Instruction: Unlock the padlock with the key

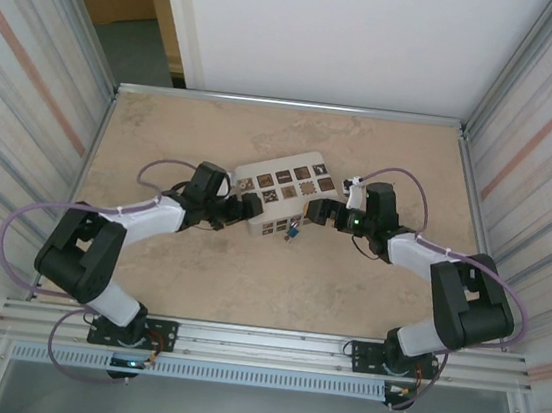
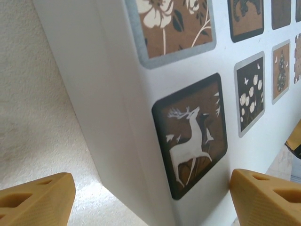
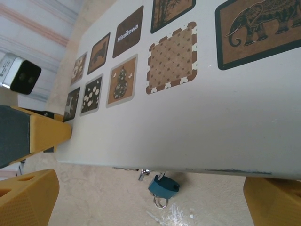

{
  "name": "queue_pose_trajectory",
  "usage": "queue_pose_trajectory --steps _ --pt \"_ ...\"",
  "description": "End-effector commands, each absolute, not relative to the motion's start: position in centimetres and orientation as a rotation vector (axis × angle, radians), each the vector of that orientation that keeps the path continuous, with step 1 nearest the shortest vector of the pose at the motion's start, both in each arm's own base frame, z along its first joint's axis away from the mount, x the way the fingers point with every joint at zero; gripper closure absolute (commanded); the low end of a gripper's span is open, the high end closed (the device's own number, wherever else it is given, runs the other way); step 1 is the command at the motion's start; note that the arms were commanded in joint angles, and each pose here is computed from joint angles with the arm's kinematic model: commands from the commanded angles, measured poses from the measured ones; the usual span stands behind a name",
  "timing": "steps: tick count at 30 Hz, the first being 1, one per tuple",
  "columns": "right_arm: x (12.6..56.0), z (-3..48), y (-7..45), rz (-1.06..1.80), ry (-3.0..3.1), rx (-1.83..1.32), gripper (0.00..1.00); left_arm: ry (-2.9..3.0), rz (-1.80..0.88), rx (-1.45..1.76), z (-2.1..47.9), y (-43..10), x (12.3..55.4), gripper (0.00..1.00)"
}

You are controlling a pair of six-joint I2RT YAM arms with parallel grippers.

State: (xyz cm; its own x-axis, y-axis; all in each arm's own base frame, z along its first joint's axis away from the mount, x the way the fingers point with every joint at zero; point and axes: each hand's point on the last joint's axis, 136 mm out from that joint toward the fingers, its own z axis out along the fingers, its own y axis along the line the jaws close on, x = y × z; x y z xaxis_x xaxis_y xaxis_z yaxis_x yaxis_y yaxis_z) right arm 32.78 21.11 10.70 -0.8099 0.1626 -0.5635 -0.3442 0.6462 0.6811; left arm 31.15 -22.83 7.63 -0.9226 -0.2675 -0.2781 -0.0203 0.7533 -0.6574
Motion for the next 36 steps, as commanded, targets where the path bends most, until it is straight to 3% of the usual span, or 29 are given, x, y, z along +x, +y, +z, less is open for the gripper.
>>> queue_pose_trajectory --steps 1,10,17,27,36 --pt "32.2 11.9 20.6 1.090 2.191 -0.206 0.02 2.620 -0.933 -0.244 8.0 -22.1 30.0 0.15" --pt "29.7 10.2 21.0 1.139 2.207 -0.208 0.09 2.455 -0.963 -0.154 14.1 -23.2 31.2 0.18" --pt "29.6 9.6 23.7 1.193 2.197 -0.278 0.18 2.445 -1.005 0.021 16.5 -27.1 31.5 0.46" --pt "31.1 8.1 25.7 1.178 2.201 -0.319 0.24 2.520 -1.095 -0.021 13.3 -29.3 33.7 0.62" --pt "31.5 6.7 26.9 1.214 2.200 -0.346 0.29 2.588 -1.068 -0.063 10.7 -29.0 33.4 0.66"
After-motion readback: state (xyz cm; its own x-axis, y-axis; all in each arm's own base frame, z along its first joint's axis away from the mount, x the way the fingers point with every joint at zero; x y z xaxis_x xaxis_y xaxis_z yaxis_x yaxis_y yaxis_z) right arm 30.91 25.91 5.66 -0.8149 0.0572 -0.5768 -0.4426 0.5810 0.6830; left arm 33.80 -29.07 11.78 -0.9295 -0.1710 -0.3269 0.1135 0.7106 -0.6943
